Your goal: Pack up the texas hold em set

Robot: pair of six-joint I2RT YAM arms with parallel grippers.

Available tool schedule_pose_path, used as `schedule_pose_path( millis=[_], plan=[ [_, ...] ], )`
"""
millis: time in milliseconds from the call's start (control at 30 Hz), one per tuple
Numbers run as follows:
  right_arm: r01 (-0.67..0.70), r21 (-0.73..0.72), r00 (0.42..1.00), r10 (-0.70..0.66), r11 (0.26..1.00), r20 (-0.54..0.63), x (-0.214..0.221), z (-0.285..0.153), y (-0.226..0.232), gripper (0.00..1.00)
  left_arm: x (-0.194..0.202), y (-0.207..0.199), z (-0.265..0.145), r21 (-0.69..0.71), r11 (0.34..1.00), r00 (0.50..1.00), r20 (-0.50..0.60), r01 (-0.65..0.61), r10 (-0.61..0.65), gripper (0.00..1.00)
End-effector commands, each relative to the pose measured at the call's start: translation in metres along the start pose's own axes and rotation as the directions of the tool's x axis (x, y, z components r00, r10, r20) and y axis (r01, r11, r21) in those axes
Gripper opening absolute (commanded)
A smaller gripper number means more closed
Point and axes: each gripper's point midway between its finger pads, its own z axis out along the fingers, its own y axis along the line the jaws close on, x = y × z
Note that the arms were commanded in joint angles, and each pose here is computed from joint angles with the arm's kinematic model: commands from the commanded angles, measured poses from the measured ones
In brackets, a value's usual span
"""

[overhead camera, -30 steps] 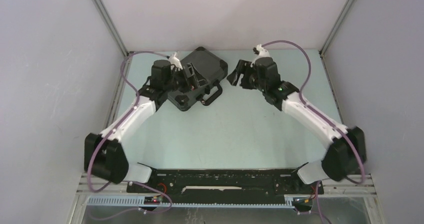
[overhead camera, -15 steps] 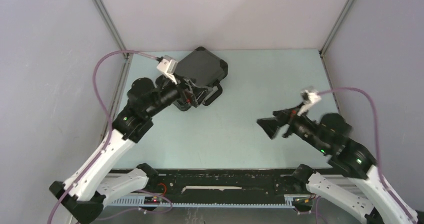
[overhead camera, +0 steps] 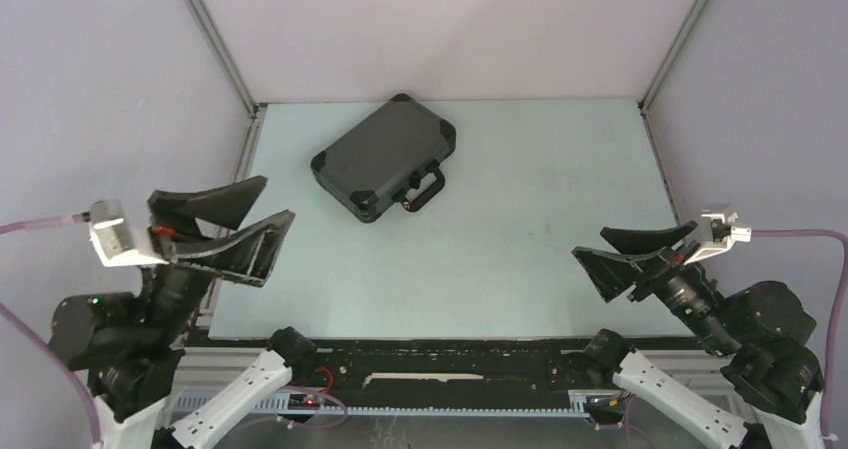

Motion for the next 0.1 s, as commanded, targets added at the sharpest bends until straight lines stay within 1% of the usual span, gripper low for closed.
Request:
schedule_pose_path(
  millis=[0,67],
  plan=[
    [-0.016,-0.002,0.995,0.016,1.0,0.094,-0.018,0.0147,0.0026,0.99,0.0077,0.016,-0.0007,-0.093,0.995,0.999,-0.032,0.027,-0.03,1.0],
    [-0.009,0.002,0.995,0.009,1.0,0.101,-0.0213,0.0234,0.0038,1.0,0.009,0.0133,0.003,-0.088,0.995,0.997,-0.059,0.037,-0.042,1.0]
  ],
)
